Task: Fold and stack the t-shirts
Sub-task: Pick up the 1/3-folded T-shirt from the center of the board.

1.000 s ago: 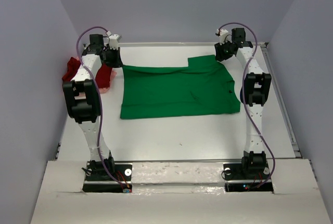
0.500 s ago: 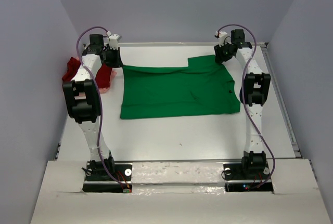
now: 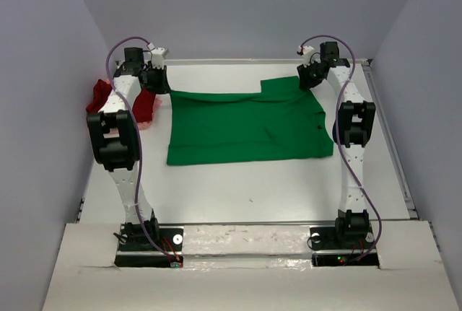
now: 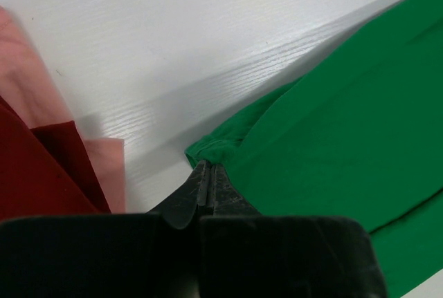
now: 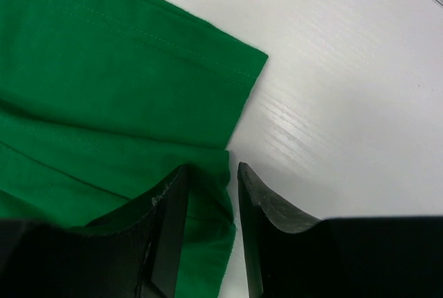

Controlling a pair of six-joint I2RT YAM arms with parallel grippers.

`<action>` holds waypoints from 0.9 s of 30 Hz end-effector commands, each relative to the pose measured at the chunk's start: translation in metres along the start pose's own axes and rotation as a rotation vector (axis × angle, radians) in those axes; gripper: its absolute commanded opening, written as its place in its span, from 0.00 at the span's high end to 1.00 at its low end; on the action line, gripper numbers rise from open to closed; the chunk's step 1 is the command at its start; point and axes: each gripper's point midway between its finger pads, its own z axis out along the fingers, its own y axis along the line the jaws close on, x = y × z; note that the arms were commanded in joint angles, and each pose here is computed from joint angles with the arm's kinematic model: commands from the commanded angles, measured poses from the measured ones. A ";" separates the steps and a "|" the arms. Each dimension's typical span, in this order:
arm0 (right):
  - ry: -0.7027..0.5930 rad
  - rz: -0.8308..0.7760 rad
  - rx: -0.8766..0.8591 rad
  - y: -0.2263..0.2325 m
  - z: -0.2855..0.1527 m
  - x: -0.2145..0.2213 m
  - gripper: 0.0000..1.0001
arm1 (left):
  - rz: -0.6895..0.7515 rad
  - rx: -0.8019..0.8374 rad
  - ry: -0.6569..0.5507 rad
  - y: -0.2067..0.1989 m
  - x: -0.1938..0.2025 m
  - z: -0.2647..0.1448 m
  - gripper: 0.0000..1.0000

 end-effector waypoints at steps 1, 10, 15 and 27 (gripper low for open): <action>0.019 -0.026 -0.038 0.009 0.003 0.005 0.60 | 0.038 -0.001 -0.057 -0.007 -0.020 -0.017 1.00; 0.044 -0.044 -0.066 0.019 0.005 0.011 0.76 | 0.035 -0.001 -0.052 -0.005 -0.019 -0.015 1.00; 0.040 -0.054 -0.056 0.016 0.006 0.009 0.87 | 0.035 0.005 -0.050 -0.007 -0.018 -0.013 1.00; 0.021 -0.075 0.000 0.005 0.000 -0.001 1.00 | 0.039 0.004 -0.059 -0.008 -0.022 -0.015 1.00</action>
